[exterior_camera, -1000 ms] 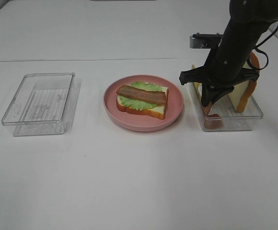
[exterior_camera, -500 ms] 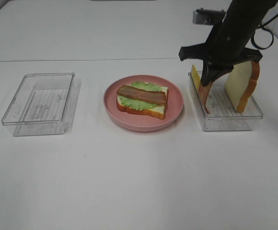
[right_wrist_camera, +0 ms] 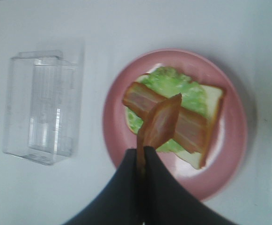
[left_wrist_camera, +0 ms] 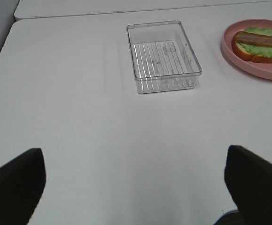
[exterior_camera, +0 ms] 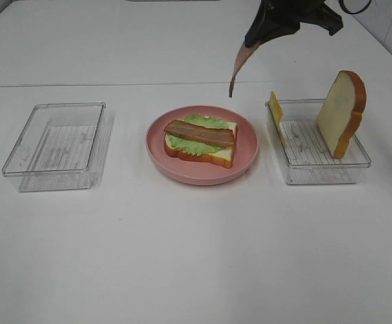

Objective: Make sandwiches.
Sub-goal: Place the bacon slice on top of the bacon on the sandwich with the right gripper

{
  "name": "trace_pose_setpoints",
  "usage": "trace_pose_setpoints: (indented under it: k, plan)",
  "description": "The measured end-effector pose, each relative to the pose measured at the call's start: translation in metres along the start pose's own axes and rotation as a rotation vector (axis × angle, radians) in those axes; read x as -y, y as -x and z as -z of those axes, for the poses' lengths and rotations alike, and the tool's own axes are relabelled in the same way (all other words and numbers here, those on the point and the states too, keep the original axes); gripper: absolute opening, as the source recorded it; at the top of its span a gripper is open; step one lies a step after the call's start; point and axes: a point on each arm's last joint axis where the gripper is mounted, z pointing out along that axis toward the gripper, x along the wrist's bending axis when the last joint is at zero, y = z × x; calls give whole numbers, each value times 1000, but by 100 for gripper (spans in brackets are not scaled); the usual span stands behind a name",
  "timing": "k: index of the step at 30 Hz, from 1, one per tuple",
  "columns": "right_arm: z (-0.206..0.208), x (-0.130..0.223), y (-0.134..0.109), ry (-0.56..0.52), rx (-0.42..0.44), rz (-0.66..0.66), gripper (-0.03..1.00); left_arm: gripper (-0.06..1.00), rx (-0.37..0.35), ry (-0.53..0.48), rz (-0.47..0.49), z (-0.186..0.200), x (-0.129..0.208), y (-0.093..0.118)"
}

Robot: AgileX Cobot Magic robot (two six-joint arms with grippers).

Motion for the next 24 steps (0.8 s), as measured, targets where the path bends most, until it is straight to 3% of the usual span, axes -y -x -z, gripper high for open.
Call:
trace_pose_setpoints:
  k: [7, 15, 24]
  plan:
    - [-45, 5, -22, 13, -100, 41, 0, 98, 0, 0, 0, 0, 0, 0]
    - [-96, 24, -39, -46, -114, 64, 0, 98, -3, 0, -1, 0, 0, 0]
    - [-130, 35, -32, -94, -97, 60, 0, 98, -4, 0, -2, 0, 0, 0]
